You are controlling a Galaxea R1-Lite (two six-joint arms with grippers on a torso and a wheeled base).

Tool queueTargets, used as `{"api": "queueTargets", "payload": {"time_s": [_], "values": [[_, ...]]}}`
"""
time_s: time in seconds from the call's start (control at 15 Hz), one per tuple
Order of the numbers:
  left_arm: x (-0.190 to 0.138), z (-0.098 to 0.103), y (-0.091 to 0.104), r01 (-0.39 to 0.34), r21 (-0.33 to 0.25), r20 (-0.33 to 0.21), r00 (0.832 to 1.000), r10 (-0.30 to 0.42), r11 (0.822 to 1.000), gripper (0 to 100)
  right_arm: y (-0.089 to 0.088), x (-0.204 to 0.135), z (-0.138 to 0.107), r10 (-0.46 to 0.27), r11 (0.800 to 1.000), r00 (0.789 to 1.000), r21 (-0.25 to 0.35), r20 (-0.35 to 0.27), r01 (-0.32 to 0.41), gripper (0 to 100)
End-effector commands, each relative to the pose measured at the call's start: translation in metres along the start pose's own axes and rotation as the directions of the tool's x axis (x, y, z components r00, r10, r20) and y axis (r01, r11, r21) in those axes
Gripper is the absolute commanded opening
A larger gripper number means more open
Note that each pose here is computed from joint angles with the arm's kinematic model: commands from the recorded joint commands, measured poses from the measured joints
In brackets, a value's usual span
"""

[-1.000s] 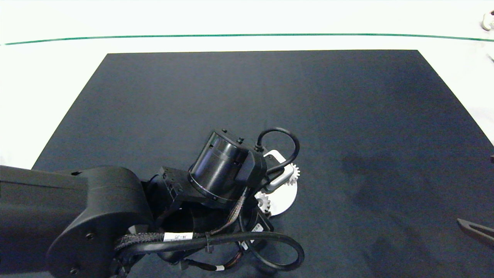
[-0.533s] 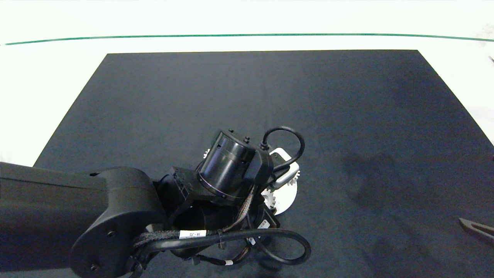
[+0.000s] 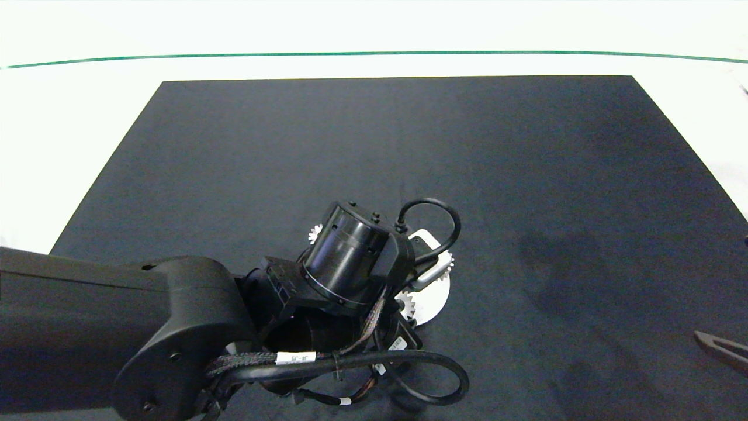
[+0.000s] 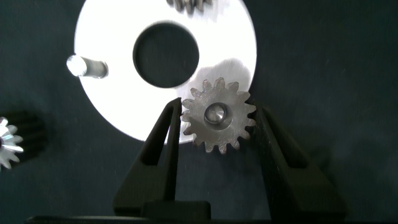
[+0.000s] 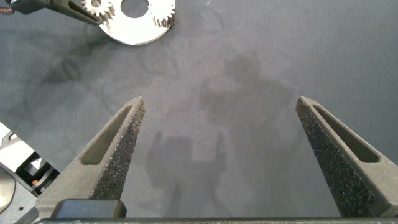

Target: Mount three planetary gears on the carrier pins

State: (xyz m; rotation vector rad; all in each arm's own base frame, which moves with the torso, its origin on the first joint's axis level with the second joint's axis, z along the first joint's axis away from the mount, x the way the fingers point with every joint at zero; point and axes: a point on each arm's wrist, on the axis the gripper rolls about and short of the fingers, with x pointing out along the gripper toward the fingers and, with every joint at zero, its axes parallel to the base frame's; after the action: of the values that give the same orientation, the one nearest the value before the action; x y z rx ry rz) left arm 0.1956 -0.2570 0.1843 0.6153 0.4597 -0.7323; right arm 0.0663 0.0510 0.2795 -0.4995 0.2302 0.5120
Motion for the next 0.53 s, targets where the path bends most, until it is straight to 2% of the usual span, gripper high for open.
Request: {"api": "queueTargets", "payload": {"time_s": [0.07, 0.53], "values": [[0.0008, -0.0002, -0.0012, 0.000, 0.002, 0.000, 1.000, 0.000, 1.000, 7, 0.0000, -0.0002, -0.0003, 0.000, 1.000, 1.000, -0.007, -0.002, 0.000, 100], [0.0015, -0.0001, -0.0002, -0.005, 0.000, -0.001, 1.000, 0.005, 1.000, 7, 0.0008, 0.0015, -0.0007, 0.003, 1.000, 1.000, -0.011, -0.008, -0.004, 100]]}}
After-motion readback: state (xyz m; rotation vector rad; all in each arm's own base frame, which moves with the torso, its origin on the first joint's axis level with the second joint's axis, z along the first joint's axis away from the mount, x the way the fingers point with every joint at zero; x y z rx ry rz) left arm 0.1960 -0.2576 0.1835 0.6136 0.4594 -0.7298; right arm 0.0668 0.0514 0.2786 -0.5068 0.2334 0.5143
